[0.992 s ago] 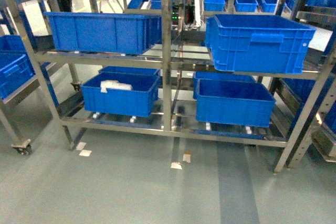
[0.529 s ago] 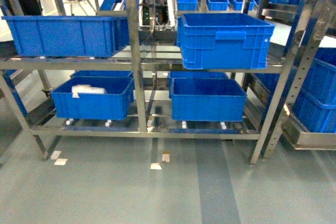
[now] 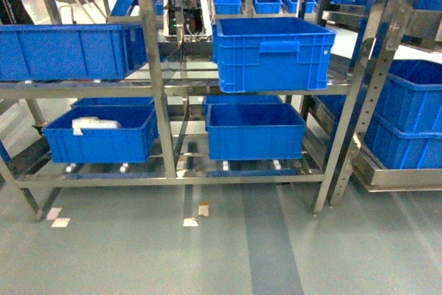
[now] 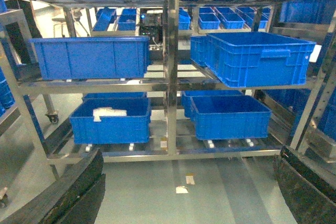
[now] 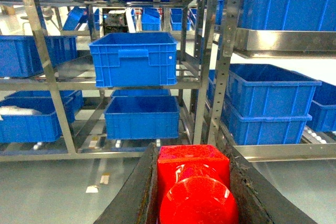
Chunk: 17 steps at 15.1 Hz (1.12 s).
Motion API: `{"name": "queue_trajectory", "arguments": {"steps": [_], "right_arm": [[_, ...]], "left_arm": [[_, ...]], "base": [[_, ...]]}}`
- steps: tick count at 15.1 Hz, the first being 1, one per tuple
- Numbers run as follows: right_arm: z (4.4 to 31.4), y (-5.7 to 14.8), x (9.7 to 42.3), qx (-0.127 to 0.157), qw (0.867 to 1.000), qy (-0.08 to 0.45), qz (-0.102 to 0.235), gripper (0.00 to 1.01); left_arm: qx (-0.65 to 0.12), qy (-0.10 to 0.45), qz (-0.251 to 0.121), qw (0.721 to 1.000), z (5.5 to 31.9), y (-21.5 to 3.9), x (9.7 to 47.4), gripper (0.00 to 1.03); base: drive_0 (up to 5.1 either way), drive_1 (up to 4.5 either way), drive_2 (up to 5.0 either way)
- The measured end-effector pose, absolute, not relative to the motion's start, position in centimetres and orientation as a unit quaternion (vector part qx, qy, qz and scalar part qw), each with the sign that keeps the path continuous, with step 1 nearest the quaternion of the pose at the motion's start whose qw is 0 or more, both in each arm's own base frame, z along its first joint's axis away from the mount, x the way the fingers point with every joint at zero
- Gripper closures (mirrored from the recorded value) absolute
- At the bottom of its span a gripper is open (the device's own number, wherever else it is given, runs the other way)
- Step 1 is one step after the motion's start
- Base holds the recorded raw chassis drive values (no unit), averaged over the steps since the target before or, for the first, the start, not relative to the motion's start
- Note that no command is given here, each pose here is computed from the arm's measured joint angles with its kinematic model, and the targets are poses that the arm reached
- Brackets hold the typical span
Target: Pick red block from blue box to shelf
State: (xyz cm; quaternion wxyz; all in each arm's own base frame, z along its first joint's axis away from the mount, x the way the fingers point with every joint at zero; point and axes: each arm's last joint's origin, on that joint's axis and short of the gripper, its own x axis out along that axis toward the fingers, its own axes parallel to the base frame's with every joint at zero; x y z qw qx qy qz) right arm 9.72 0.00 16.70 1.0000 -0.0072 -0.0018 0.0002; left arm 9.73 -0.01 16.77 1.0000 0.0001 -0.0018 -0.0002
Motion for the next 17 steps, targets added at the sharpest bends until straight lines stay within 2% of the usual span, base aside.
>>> {"name": "queue_trajectory", "arguments": {"steps": [17], "right_arm": [[16.69, 0.00, 9.72, -0.007, 1.000, -0.001, 0.000, 0.73]], "left_arm": [[0.000, 0.000, 0.000, 1.000, 16.73, -0.01, 9.73, 0.05]], "base": [[0.0, 4.14, -4.1]]}}
